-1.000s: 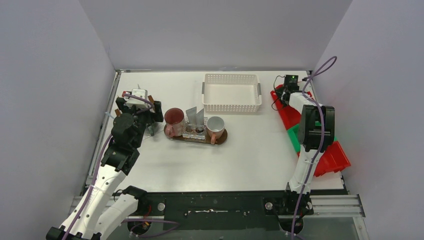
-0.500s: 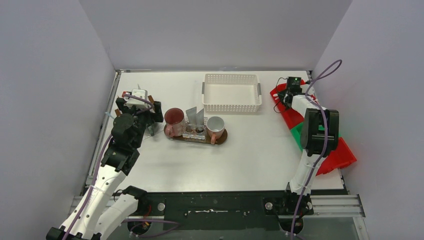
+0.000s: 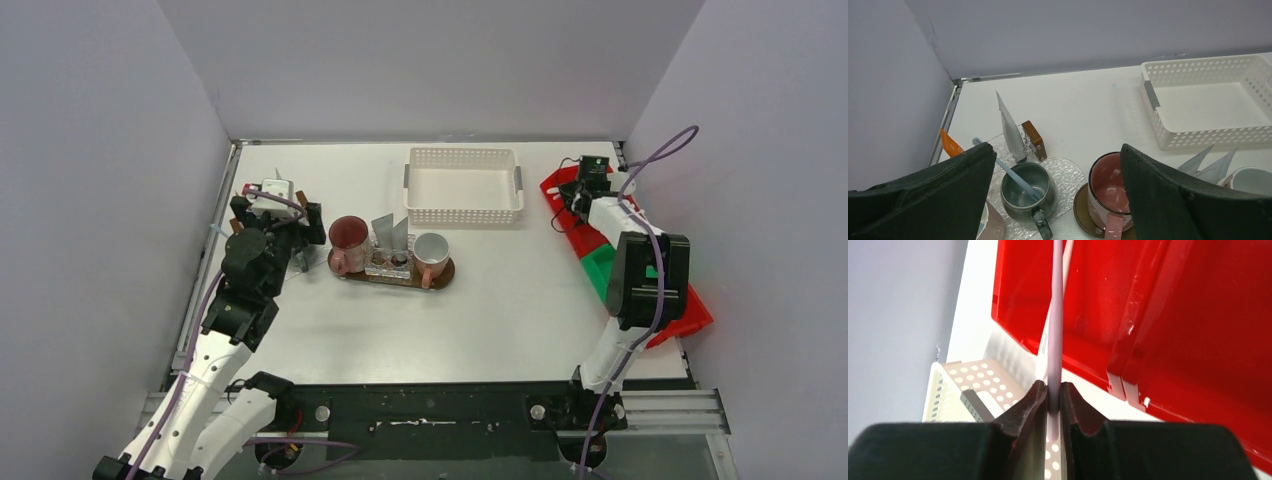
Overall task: Prepare toiletry sets of a toothbrush and toothpaste on the tray
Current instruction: Pick up the toothbrush from the storage box.
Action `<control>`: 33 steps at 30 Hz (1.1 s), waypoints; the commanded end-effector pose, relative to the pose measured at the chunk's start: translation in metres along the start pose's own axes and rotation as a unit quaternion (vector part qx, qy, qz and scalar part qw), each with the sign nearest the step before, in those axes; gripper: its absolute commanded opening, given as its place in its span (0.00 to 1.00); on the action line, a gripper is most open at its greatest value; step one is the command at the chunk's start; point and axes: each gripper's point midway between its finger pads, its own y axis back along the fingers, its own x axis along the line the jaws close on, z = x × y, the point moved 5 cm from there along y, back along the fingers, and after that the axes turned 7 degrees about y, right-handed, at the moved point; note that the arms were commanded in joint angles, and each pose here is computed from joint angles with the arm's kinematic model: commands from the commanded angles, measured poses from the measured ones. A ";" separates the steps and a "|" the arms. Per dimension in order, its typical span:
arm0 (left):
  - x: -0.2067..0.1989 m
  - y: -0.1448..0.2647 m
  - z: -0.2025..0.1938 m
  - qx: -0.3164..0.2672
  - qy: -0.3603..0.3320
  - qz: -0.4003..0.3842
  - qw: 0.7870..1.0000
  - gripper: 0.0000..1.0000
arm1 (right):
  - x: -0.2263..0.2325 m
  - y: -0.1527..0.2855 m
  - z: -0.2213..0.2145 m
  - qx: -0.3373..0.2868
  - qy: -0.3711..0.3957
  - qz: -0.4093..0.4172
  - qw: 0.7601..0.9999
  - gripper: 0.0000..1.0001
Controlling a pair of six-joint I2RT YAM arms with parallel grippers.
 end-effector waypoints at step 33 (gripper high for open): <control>-0.057 0.028 0.031 0.009 -0.028 -0.258 0.966 0.97 | 0.012 0.200 -0.014 -0.076 0.316 0.353 0.877 0.00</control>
